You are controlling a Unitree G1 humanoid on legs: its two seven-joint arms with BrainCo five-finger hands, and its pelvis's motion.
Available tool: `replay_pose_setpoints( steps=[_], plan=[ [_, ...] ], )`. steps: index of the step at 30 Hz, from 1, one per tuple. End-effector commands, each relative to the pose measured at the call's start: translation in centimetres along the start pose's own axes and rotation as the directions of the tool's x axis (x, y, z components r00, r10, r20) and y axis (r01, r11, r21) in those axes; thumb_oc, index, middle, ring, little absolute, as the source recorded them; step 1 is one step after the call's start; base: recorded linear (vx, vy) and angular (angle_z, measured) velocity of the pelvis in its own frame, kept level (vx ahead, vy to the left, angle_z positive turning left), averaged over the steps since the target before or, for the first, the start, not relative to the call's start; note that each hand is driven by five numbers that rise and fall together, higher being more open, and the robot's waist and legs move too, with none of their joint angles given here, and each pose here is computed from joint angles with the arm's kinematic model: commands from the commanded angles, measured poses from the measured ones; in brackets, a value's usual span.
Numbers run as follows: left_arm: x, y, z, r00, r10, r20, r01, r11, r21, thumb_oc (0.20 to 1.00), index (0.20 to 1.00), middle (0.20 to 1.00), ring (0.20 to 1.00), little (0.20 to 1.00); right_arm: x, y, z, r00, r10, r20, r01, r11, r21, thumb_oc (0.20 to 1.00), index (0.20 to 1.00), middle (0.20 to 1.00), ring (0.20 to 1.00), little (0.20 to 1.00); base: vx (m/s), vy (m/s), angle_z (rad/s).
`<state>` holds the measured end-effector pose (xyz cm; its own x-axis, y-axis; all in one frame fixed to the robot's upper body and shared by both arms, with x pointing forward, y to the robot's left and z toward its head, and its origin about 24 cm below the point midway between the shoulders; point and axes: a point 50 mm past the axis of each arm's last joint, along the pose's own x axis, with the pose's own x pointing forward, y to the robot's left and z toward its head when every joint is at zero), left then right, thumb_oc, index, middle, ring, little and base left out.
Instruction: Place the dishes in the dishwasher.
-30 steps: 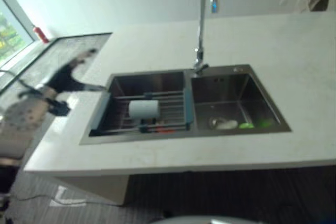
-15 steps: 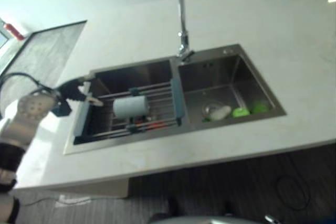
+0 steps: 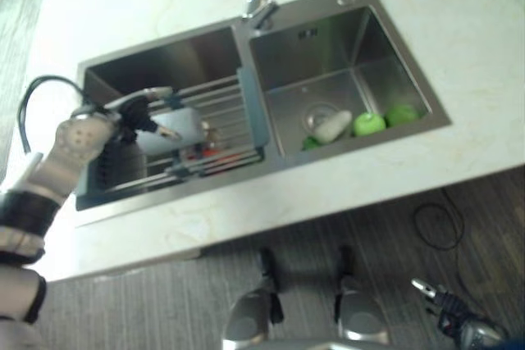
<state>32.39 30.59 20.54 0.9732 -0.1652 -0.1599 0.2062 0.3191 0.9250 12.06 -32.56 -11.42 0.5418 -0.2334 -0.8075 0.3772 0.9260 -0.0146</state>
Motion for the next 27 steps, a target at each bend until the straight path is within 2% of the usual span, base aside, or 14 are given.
replay_pose_setpoints(
  steps=[1,9,19,27],
  plan=[
    [-0.8,3.0,-0.5,0.99,0.134,-0.031,-0.134,0.991,0.021,1.0,1.0,1.0,1.0,1.0,-0.4,-0.5,-1.1,0.999,-0.012,-0.033,0.012,1.0,0.009,1.0,1.0,1.0,1.0,1.0,0.0,-0.018,-0.17],
    [-1.1,2.0,-2.4,0.986,0.081,-0.145,-0.067,0.993,0.096,1.0,1.0,1.0,1.0,1.0,-0.2,-0.2,-0.1,1.0,-0.004,-0.004,0.004,1.0,0.006,1.0,1.0,1.0,1.0,1.0,0.0,0.002,-0.02],
    [-0.9,1.6,-2.2,0.985,-0.03,-0.172,0.046,0.995,0.089,1.0,1.0,1.0,1.0,1.0,-0.1,-0.2,1.2,0.999,0.01,0.035,-0.01,1.0,0.003,1.0,1.0,1.0,1.0,1.0,-0.03,-0.003,-0.01],
    [-1.7,0.6,-4.5,0.954,-0.07,-0.291,0.111,0.986,0.128,1.0,1.0,1.0,1.0,1.0,0.2,0.4,3.0,0.996,0.034,0.084,-0.033,0.999,-0.014,1.0,1.0,1.0,1.0,1.0,-0.02,0.016,0.0]
  ],
)
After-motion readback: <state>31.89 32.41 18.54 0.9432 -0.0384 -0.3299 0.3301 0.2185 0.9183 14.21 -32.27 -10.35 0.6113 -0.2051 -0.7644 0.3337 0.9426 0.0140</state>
